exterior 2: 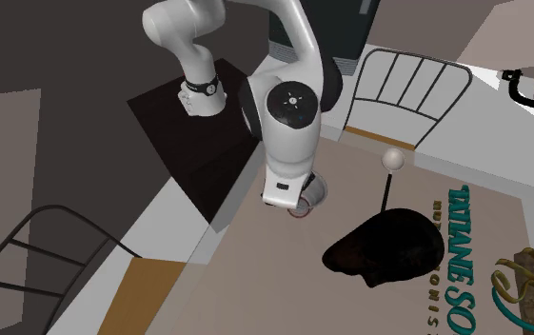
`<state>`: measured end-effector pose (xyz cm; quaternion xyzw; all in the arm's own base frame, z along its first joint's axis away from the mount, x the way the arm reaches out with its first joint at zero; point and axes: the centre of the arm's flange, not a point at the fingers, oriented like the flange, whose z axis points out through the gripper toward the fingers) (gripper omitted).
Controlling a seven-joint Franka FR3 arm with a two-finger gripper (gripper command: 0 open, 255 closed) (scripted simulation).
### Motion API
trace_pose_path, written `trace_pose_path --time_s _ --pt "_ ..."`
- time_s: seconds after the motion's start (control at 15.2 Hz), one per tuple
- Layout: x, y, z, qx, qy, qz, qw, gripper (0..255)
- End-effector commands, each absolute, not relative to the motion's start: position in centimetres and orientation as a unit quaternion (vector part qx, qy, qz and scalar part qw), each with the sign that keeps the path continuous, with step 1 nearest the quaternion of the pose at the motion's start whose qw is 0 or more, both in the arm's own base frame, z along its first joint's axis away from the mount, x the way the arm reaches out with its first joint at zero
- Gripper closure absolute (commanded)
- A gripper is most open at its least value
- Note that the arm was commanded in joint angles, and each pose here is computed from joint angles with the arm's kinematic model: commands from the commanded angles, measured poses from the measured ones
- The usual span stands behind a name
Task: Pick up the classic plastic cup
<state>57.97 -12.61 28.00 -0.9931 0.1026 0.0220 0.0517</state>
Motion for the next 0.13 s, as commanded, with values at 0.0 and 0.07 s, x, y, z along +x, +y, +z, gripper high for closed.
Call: trace_pose_path --time_s 0.0,0.07 --pt "58.03 -12.68 28.66 -0.993 0.103 0.022 0.052 255" --pt "58.04 -12.68 28.66 -0.993 0.103 0.022 0.052 255"
